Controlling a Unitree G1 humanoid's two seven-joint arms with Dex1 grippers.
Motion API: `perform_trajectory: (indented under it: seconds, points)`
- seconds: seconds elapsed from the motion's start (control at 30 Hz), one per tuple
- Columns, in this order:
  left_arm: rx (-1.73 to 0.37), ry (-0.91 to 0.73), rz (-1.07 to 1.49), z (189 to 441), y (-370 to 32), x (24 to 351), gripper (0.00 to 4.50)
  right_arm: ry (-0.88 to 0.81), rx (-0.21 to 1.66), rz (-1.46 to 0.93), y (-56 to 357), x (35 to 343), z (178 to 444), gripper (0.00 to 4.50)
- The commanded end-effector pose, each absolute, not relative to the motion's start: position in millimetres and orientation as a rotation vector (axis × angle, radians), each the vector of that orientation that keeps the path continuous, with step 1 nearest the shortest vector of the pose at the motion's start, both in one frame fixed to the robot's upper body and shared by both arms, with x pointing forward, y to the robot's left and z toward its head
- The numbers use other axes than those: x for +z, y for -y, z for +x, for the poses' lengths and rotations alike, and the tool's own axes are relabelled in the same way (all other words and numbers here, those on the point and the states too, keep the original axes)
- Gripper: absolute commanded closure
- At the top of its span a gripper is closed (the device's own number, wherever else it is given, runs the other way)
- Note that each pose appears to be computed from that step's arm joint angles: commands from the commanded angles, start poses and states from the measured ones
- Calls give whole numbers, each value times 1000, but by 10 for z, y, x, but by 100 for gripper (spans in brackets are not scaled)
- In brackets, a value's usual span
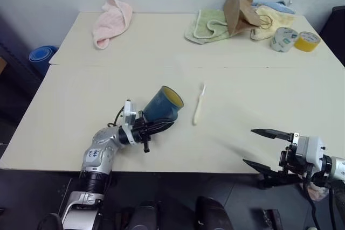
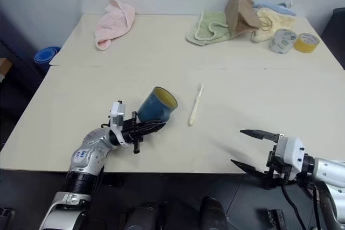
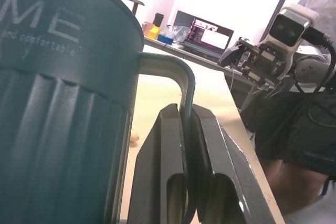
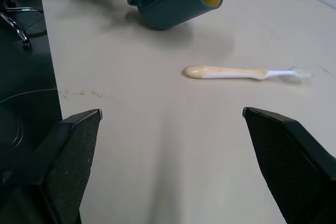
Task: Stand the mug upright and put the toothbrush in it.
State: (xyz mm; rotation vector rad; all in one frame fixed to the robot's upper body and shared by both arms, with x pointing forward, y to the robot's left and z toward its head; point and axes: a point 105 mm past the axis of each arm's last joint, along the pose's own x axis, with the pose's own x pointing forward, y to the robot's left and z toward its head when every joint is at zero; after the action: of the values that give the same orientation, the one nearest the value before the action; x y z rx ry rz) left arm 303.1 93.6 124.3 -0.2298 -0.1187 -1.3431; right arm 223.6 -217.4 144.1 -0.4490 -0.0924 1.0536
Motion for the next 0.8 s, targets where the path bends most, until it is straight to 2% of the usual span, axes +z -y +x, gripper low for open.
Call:
perform_trajectory:
  seconds: [0.03,0.1,0.3,0.6,0.8]
  points:
    - [-1241,32,-272,3037,-1111,1024,449,111,1048,-448,2158,1475,2251,0]
    - [-1212,21,-269,3027,-1184,1005,449,113,1047,-449,2155,1477,2259,0]
    - [-1086,-1,-227,2986,-1494,954,275,119,1043,-447,2147,1484,2288,0]
    - [-1077,13,-192,2919,-1550,994,4,129,1051,-444,2119,1497,2350,0]
    - [-1055,15,-72,2708,-1815,1092,4,51,1029,-365,2209,1521,2373,0]
